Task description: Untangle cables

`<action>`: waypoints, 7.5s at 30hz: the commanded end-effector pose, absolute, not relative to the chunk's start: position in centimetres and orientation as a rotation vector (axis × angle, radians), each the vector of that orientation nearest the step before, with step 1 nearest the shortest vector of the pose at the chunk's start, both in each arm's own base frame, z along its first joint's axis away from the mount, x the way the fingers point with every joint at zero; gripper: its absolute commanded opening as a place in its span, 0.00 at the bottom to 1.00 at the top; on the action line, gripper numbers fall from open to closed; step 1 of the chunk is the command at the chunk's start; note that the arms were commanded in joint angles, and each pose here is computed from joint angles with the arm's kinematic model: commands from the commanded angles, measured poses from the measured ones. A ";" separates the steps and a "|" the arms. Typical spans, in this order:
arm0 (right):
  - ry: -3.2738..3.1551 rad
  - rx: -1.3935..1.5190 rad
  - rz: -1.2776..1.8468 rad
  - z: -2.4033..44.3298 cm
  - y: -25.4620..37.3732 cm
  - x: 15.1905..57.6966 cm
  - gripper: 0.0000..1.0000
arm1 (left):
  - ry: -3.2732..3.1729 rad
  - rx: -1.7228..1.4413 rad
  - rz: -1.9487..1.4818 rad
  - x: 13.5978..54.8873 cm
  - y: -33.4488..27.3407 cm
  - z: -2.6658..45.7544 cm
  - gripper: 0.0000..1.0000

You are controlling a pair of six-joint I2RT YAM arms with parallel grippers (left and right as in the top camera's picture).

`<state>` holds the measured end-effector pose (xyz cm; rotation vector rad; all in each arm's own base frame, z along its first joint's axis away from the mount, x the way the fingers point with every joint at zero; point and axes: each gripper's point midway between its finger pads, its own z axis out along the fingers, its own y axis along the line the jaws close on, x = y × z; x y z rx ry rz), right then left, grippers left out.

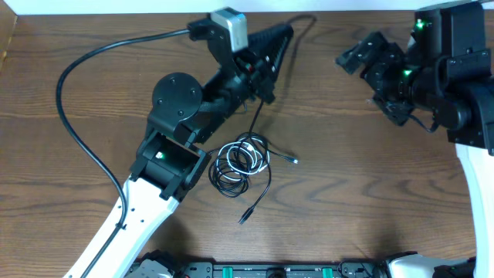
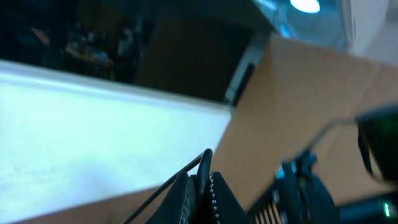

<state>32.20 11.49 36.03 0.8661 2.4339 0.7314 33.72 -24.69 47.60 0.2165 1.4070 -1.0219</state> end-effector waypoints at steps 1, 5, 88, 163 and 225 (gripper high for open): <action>2.445 0.864 0.684 35.7 10.6 32.0 0.99 | 1.376 0.073 -1.051 35.8 -23.8 48.9 0.07; 2.471 0.795 0.656 35.5 10.6 31.8 0.99 | 1.372 0.047 -1.092 37.7 -25.0 49.0 0.07; 2.833 0.258 0.466 30.0 15.3 28.8 0.99 | 3.209 -0.238 -0.312 39.0 -3.2 4.3 0.71; 2.805 0.268 0.413 30.0 14.7 29.4 0.99 | 2.442 -0.646 -0.626 51.3 2.5 17.3 1.00; 2.808 0.269 0.408 29.9 14.7 29.4 0.99 | 3.039 0.272 -0.393 25.7 -20.8 19.7 1.00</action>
